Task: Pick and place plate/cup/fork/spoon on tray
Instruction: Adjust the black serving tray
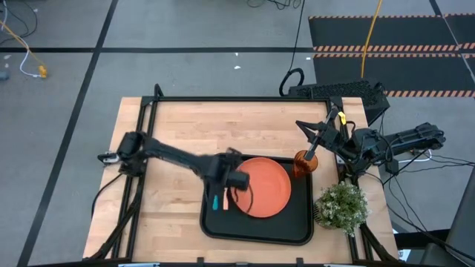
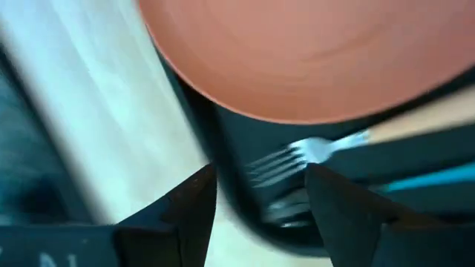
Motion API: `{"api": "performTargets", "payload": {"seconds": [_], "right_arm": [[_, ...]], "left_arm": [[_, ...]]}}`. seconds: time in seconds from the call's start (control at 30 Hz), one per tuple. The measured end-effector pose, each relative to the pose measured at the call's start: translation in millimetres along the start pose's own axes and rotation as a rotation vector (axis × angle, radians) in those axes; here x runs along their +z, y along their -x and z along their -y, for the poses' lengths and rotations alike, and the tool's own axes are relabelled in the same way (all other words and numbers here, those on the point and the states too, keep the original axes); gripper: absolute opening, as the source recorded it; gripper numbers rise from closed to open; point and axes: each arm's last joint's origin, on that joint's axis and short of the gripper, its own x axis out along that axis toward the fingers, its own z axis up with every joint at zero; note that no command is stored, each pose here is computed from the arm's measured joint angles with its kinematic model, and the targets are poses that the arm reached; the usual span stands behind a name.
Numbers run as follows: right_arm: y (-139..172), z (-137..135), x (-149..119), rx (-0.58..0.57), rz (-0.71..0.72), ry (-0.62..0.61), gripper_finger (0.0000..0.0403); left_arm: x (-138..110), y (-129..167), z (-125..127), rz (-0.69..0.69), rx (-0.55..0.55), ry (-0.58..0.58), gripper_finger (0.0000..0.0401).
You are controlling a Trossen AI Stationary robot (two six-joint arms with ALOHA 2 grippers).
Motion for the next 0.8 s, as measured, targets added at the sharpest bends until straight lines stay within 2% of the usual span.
{"api": "performTargets", "payload": {"seconds": [0.07, 0.17, 0.37, 0.53, 0.67, 0.8], "right_arm": [[0.0, 0.0, 0.0, 0.0, 0.0, -0.006, 0.0], [0.1, 0.0, 0.0, 0.001, 0.0, -0.006, 0.0], [0.0, -0.1, 0.0, 0.002, 0.0, -0.009, 0.0], [0.0, -0.1, 0.1, 0.002, 0.001, -0.009, 0.0], [0.0, -0.1, 0.0, 0.003, 0.001, -0.01, 0.0], [0.0, -0.1, 0.0, 0.003, 0.001, -0.009, 0.0]], "left_arm": [[-8.4, 0.1, -13.7, 0.033, -0.112, 0.202, 0.0202], [-22.1, -7.2, -25.2, 0.029, -0.221, 0.336, 0.0187], [-59.8, -27.7, -38.4, -0.106, -0.128, 0.428, 0.0156], [-84.8, -51.3, -52.2, -0.18, -0.161, 0.545, 0.0144], [-94.1, -68.4, -61.2, -0.168, -0.171, 0.587, 0.0143], [-96.3, -73.3, -71.1, -0.118, -0.157, 0.611, 0.0143]]}}
